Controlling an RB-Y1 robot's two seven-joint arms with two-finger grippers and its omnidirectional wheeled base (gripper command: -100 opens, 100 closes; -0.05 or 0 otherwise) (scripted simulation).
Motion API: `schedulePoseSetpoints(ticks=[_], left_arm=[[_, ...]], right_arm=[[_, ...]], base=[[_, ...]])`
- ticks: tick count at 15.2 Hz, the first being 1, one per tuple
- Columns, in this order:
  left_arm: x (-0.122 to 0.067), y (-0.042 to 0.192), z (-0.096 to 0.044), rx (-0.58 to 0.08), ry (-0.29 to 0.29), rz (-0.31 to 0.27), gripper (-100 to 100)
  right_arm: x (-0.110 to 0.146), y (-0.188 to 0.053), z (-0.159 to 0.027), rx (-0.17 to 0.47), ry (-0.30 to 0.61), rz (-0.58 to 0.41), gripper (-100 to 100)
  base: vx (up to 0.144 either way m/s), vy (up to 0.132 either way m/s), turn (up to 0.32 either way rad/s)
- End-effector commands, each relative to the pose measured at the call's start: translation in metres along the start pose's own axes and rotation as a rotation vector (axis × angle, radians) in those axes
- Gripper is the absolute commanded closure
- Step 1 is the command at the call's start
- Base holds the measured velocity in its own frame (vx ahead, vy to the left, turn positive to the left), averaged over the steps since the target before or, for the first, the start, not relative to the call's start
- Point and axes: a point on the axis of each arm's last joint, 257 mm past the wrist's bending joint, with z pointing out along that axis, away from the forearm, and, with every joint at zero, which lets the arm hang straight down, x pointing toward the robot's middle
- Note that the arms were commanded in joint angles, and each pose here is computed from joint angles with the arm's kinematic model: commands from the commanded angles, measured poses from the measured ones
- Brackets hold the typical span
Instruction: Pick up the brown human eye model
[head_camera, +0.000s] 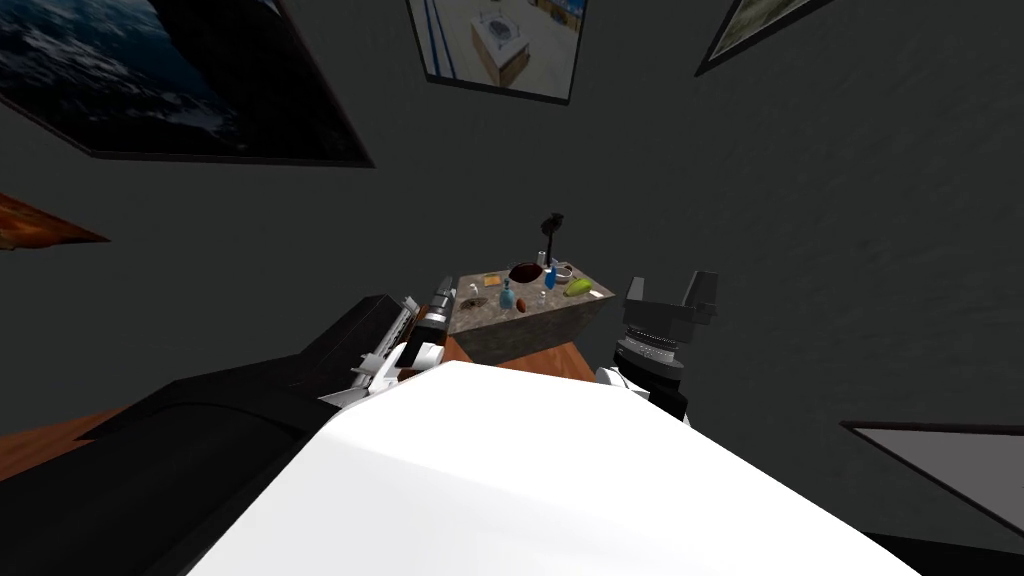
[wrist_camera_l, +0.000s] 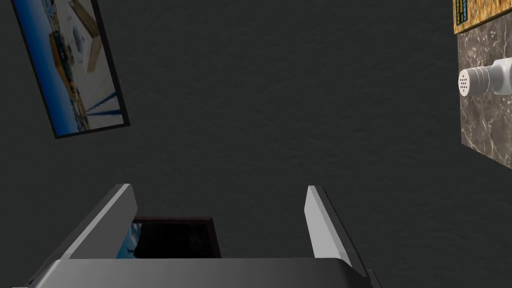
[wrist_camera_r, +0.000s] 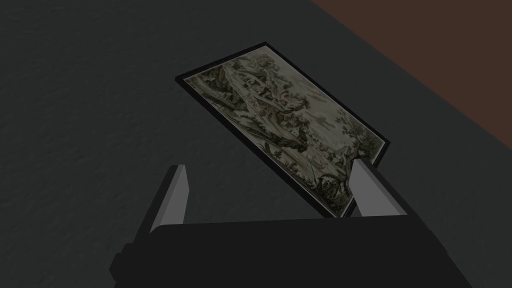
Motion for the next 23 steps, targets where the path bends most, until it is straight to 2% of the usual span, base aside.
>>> schedulePoseSetpoints(ticks=[1,4,5,6,8,9,11,12,14,15,17,18,20,21,23], left_arm=[[-0.004,0.021,0.002,-0.061,0.013,-0.023,-100],[-0.009,0.039,0.003,-0.125,0.020,-0.041,-100],[-0.009,0.040,0.003,-0.128,0.020,-0.041,-100],[-0.013,0.052,0.004,-0.168,0.025,-0.059,-100],[-0.013,0.056,0.003,-0.184,0.025,-0.059,-100],[-0.019,0.067,0.004,-0.223,0.027,-0.078,-100],[-0.019,0.072,0.003,-0.243,0.027,-0.078,-100],[-0.025,0.083,0.004,-0.279,0.027,-0.098,-100],[-0.025,0.089,0.002,-0.303,0.026,-0.097,-100],[-0.032,0.099,0.002,-0.340,0.024,-0.118,-100],[-0.032,0.105,0.000,-0.364,0.022,-0.117,-100],[-0.039,0.114,0.001,-0.397,0.019,-0.139,-100],[-0.039,0.121,-0.002,-0.427,0.016,-0.138,-100],[-0.047,0.129,-0.002,-0.458,0.010,-0.160,-100],[-0.047,0.136,-0.006,-0.490,0.007,-0.158,-100]], right_arm=[[0.000,0.000,0.000,0.000,0.000,0.000,0],[0.000,0.000,0.000,0.000,0.000,0.000,0],[0.000,0.000,0.000,0.000,0.000,0.000,0],[0.000,0.000,0.000,0.000,0.000,0.000,0],[0.000,0.000,0.000,0.000,0.000,0.000,0],[0.000,0.000,0.000,0.000,0.000,0.000,0],[0.000,0.000,0.000,0.000,0.000,0.000,0],[0.000,0.000,0.000,0.000,0.000,0.000,0],[0.000,0.000,0.000,0.000,0.000,0.000,0],[0.000,0.000,0.000,0.000,0.000,0.000,0],[0.000,0.000,0.000,0.000,0.000,0.000,0],[0.000,0.000,0.000,0.000,0.000,0.000,0],[0.000,0.000,0.000,0.000,0.000,0.000,0],[0.000,0.000,0.000,0.000,0.000,0.000,0],[0.000,0.000,0.000,0.000,0.000,0.000,0]], base=[[-0.012,-0.016,-0.096],[-0.011,-0.021,-0.089],[-0.007,-0.013,-0.022],[-0.009,-0.017,-0.090],[-0.008,-0.013,-0.060],[-0.007,-0.015,-0.075],[-0.005,-0.015,-0.071],[-0.007,-0.019,-0.093],[-0.006,-0.015,-0.067],[-0.008,-0.020,-0.078],[-0.007,-0.016,-0.064],[-0.005,-0.017,-0.097],[-0.006,-0.017,-0.072],[-0.005,-0.021,-0.096],[-0.005,-0.017,-0.068]])
